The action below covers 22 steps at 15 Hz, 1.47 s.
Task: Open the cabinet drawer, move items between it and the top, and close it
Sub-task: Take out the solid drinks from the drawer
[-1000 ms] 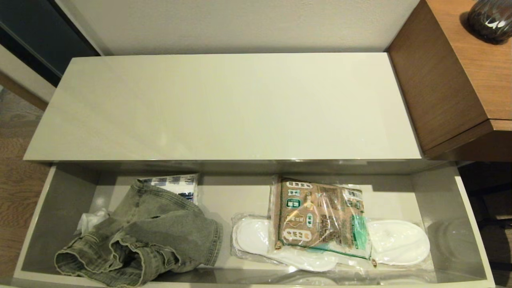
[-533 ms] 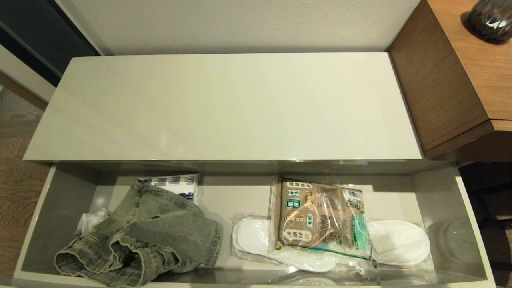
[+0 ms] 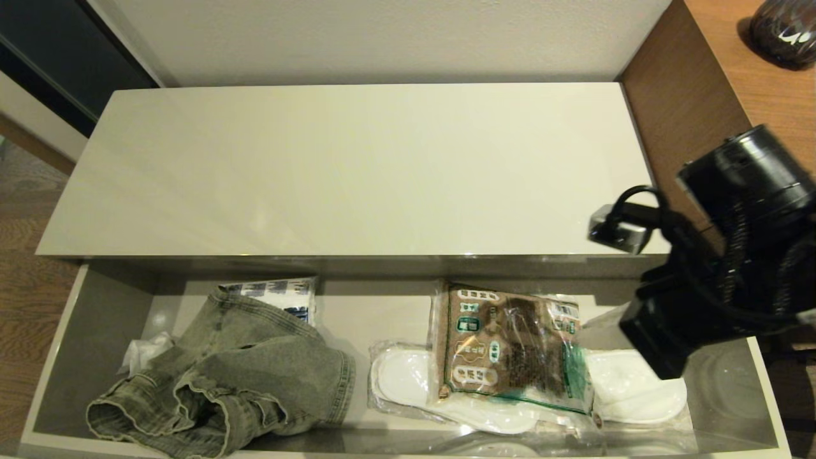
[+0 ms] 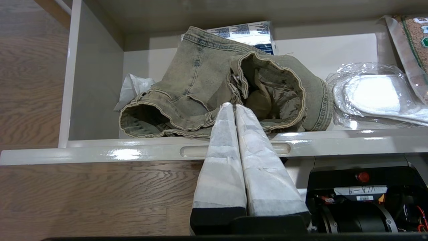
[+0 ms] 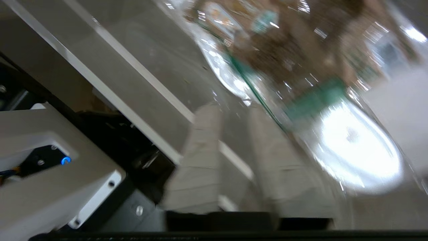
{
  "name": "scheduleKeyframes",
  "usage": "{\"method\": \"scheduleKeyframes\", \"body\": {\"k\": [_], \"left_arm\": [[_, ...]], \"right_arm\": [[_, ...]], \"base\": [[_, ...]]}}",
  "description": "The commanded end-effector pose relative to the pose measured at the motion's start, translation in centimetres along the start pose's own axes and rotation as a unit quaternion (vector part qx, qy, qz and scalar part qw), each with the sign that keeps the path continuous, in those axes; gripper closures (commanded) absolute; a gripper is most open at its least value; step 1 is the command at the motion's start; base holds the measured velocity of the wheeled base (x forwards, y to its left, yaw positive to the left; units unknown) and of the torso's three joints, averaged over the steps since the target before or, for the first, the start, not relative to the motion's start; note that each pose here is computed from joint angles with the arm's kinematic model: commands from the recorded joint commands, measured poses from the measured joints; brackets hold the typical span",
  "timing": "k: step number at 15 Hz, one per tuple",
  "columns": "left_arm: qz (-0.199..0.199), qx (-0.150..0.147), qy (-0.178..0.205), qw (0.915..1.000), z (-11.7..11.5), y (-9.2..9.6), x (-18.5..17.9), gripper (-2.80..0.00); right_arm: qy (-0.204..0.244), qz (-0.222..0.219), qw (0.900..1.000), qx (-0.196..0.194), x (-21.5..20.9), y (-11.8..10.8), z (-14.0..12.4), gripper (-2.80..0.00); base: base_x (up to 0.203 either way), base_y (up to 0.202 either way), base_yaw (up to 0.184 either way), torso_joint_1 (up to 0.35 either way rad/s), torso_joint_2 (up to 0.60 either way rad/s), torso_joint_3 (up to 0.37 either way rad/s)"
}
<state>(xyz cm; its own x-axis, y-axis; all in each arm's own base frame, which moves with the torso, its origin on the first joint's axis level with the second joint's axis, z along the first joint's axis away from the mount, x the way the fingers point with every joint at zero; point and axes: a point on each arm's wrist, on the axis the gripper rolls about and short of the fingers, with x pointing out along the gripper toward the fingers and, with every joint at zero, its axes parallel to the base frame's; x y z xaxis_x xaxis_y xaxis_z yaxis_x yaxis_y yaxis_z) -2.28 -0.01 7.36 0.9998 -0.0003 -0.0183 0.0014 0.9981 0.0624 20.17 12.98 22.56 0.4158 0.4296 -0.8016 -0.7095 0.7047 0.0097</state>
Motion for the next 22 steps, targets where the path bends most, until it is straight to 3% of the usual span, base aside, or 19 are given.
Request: {"method": "scheduleKeyframes", "body": {"k": [1,4,8,11,15,18,22], "left_arm": [[0.000,0.000,0.001,1.0000,0.0,0.0,0.0,0.00],[0.000,0.000,0.001,1.0000,0.0,0.0,0.0,0.00],[0.000,0.000,0.001,1.0000,0.0,0.0,0.0,0.00],[0.000,0.000,0.001,1.0000,0.0,0.0,0.0,0.00],[0.000,0.000,0.001,1.0000,0.0,0.0,0.0,0.00],[0.000,0.000,0.001,1.0000,0.0,0.0,0.0,0.00],[0.000,0.000,0.001,1.0000,0.0,0.0,0.0,0.00]], "right_arm": [[0.012,0.027,0.999,-0.037,5.7,1.9,0.2,-2.80],[-0.014,0.042,0.999,-0.012,7.5,3.7,0.2,-2.80],[-0.005,-0.044,0.999,-0.019,8.2,3.8,-1.0,-2.80],[-0.039,-0.115,0.992,-0.032,10.6,4.3,-1.0,-2.80],[-0.075,-0.155,0.984,-0.045,12.9,5.5,-1.0,-2.80],[-0.122,-0.193,0.973,-0.042,14.3,6.6,-1.0,-2.80],[-0.129,-0.192,0.972,-0.050,15.8,7.9,-1.6,-2.80]], "base": [[0.000,0.000,0.000,0.000,0.00,0.000],[0.000,0.000,0.000,0.000,0.00,0.000],[0.000,0.000,0.000,0.000,0.00,0.000],[0.000,0.000,0.000,0.000,0.00,0.000],[0.000,0.000,0.000,0.000,0.00,0.000],[0.000,0.000,0.000,0.000,0.00,0.000],[0.000,0.000,0.000,0.000,0.00,0.000]]}}
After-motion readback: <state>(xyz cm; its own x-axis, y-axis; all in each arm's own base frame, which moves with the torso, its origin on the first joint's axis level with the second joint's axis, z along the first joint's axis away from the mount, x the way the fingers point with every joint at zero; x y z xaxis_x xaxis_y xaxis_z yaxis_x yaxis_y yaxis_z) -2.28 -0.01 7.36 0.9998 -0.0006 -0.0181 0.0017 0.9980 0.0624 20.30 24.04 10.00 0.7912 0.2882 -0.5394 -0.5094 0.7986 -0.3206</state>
